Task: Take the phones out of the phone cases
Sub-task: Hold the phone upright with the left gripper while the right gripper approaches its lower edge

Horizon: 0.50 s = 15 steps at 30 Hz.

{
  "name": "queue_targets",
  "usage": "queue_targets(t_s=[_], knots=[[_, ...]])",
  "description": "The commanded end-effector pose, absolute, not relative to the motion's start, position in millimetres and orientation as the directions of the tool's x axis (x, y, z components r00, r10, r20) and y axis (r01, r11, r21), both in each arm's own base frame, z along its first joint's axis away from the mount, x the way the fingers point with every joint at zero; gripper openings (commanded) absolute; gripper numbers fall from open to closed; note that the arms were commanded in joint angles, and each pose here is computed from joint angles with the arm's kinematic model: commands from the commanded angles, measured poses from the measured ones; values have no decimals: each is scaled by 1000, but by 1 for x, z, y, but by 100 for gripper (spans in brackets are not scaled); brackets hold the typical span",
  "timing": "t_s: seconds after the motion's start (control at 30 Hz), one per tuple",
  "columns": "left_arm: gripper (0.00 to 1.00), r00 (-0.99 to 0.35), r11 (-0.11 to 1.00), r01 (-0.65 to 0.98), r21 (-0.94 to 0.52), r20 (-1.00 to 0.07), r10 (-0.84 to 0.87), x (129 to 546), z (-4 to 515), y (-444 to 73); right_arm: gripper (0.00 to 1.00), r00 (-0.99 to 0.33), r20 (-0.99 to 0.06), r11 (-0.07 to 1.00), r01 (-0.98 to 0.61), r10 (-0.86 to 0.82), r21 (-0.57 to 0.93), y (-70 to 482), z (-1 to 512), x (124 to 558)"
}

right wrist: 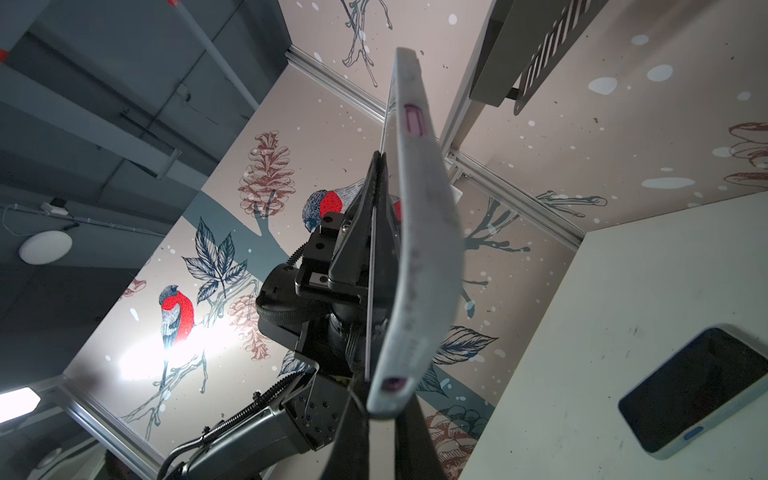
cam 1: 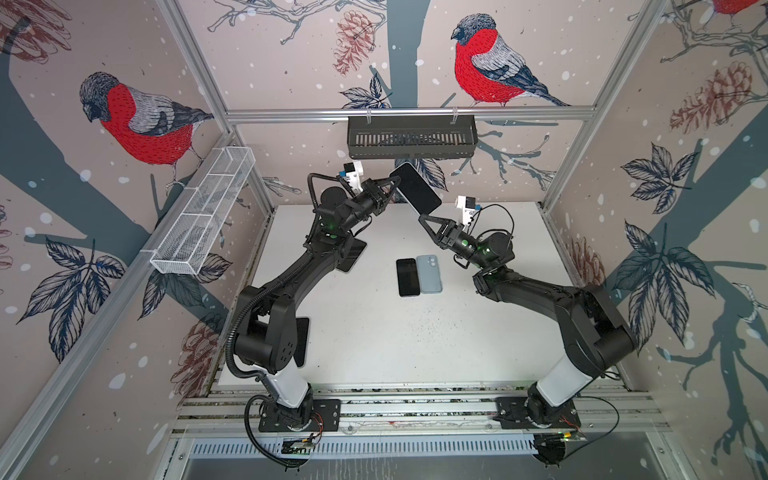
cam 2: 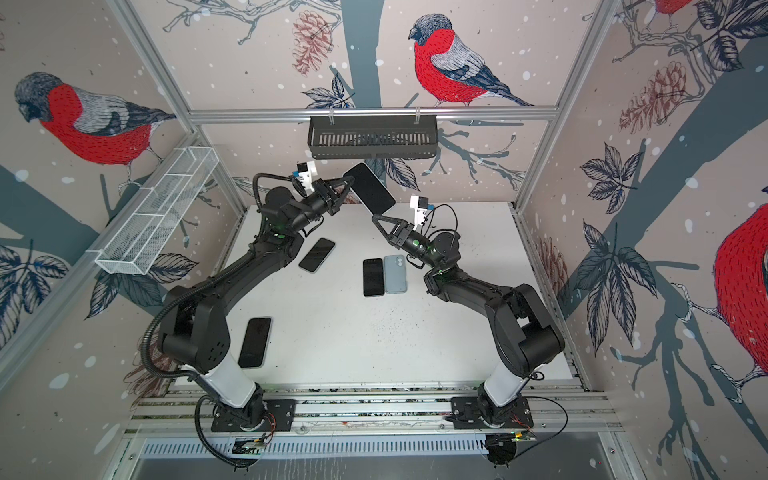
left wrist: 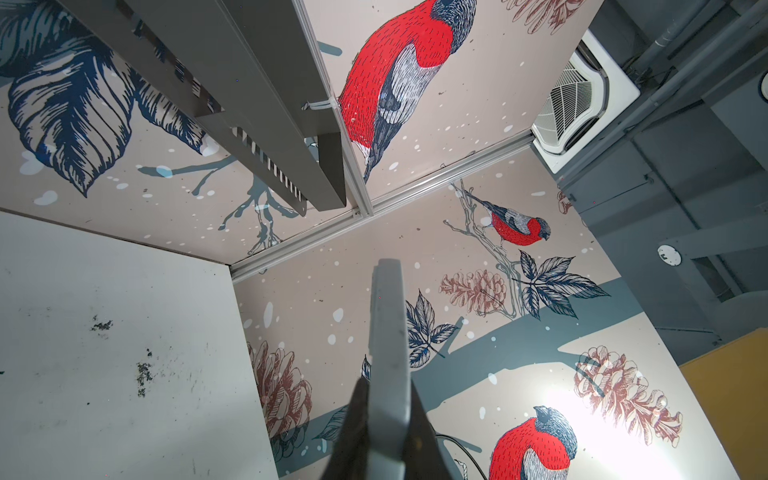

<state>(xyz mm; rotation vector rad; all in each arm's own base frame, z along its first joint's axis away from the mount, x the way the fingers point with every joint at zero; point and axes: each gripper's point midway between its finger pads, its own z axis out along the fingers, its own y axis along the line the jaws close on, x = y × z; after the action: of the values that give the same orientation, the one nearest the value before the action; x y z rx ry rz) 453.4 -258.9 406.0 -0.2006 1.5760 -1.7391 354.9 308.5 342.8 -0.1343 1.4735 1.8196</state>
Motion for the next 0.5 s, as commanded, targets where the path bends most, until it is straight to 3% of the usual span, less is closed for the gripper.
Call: queue_targets(t_s=[0.0,0.1,0.2,0.47], knots=[[0,-715,-10,449,-893,-353,-604,441,429,-260,0,-637,-685,151,-684,355,714,323,315,352],[0,-766,-43,420,-906,-329,-553,436,428,-267,0,-535,-817,359,-735,215,576,334,300,360],[0,-783,-50,413,-909,-326,-529,430,431,-269,0,-466,-877,539,-711,121,452,328,285,377],[0,-802,-40,447,-894,-380,-462,423,447,-276,0,-244,-968,752,-627,61,206,291,304,390]])
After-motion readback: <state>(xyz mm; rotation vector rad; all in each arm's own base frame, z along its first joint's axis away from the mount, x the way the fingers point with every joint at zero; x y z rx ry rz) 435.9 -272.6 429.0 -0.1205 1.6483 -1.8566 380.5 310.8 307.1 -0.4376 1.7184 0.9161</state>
